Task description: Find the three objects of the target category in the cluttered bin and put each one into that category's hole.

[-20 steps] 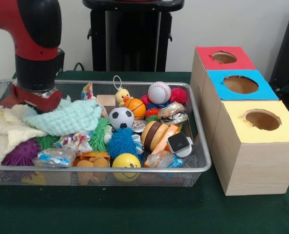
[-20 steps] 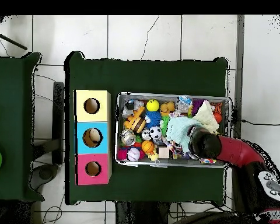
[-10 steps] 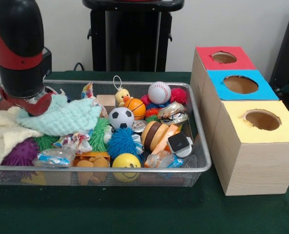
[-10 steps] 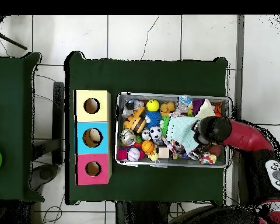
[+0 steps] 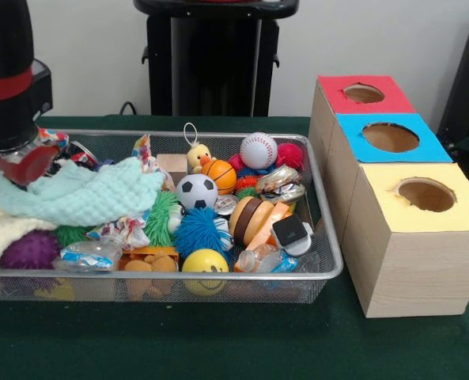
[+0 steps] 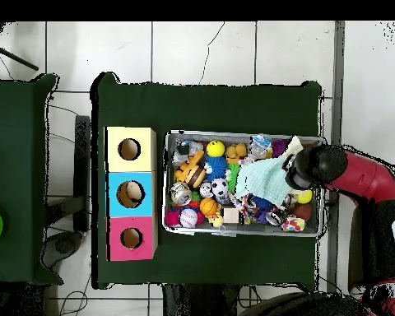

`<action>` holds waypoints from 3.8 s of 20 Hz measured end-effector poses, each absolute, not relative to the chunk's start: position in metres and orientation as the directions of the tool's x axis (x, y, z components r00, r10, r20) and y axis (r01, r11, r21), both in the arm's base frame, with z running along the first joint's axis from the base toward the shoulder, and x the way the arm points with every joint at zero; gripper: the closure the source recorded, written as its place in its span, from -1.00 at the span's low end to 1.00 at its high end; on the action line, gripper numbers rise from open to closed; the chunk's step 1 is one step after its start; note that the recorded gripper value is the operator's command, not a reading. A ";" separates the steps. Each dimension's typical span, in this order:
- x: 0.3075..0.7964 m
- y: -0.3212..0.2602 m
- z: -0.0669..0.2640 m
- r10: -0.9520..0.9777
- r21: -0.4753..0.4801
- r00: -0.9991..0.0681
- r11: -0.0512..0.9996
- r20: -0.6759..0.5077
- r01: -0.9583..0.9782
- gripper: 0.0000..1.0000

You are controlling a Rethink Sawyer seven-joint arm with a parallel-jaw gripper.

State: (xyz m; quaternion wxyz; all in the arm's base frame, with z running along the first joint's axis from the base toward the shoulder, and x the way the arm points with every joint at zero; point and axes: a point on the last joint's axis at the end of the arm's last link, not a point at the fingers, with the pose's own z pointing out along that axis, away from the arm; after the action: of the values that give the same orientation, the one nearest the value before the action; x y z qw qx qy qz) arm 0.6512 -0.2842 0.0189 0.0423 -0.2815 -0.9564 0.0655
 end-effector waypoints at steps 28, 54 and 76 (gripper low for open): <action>0.758 -0.272 0.087 0.598 0.024 -0.793 0.800 -0.120 0.599 1.00; 0.792 -0.167 0.056 0.556 0.084 -0.826 0.831 -0.094 0.550 1.00; 0.754 -0.196 0.050 0.577 -0.005 -0.815 0.816 -0.058 0.578 1.00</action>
State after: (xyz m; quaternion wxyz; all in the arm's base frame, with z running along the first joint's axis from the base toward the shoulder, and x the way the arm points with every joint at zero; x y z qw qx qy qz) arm 0.7540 -0.1958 0.0498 -0.0270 -0.3032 -0.9525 0.0113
